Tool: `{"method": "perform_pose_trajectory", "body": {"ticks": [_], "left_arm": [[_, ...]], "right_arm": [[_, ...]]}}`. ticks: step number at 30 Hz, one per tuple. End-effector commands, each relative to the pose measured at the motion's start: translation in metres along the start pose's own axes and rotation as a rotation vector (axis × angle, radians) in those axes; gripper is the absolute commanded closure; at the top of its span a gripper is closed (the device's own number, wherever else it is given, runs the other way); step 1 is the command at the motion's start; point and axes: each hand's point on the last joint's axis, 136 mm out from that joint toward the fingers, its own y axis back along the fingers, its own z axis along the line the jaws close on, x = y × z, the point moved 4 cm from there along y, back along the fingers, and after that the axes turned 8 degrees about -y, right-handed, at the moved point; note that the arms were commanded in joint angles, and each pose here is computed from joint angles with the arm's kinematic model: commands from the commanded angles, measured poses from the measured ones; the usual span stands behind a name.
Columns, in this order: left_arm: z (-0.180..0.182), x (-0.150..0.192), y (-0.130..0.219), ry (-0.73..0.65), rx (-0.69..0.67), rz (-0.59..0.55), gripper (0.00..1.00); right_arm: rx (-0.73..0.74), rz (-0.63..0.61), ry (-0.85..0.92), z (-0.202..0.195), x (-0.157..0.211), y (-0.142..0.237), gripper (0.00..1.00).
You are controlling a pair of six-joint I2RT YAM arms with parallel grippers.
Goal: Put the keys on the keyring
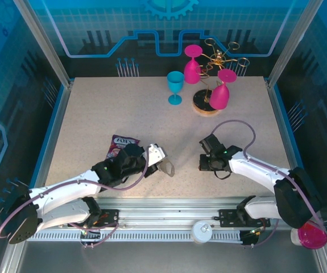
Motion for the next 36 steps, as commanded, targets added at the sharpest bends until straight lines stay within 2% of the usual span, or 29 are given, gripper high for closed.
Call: {"method": "perform_pose_trajectory", "body": {"ticks": [1, 11, 21, 24, 27, 33, 36], "left_arm": [[-0.007, -0.002, 0.001, -0.027, 0.039, -0.035, 1.0], [-0.008, -0.01, 0.01, -0.03, 0.041, -0.108, 1.0], [-0.008, -0.015, 0.015, -0.031, 0.037, -0.143, 1.0], [-0.008, -0.015, 0.016, -0.031, 0.039, -0.15, 1.0], [-0.008, -0.016, 0.016, -0.031, 0.039, -0.153, 1.0], [-0.01, -0.017, 0.015, -0.032, 0.051, -0.161, 1.0], [-0.011, -0.016, 0.016, -0.033, 0.059, -0.165, 1.0]], "right_arm": [[-0.037, 0.011, 0.017, -0.005, 0.004, 0.002, 1.0], [-0.126, 0.058, 0.018, -0.009, 0.008, 0.009, 1.0], [-0.026, 0.108, -0.068, -0.029, 0.013, 0.003, 1.0], [-0.055, 0.096, -0.063, -0.027, 0.013, 0.008, 1.0], [-0.206, 0.078, -0.045, -0.007, 0.01, 0.018, 1.0], [-0.57, 0.118, 0.02, 0.055, 0.008, 0.044, 1.0], [-0.691, 0.104, 0.046, 0.076, 0.007, 0.054, 1.0]]}}
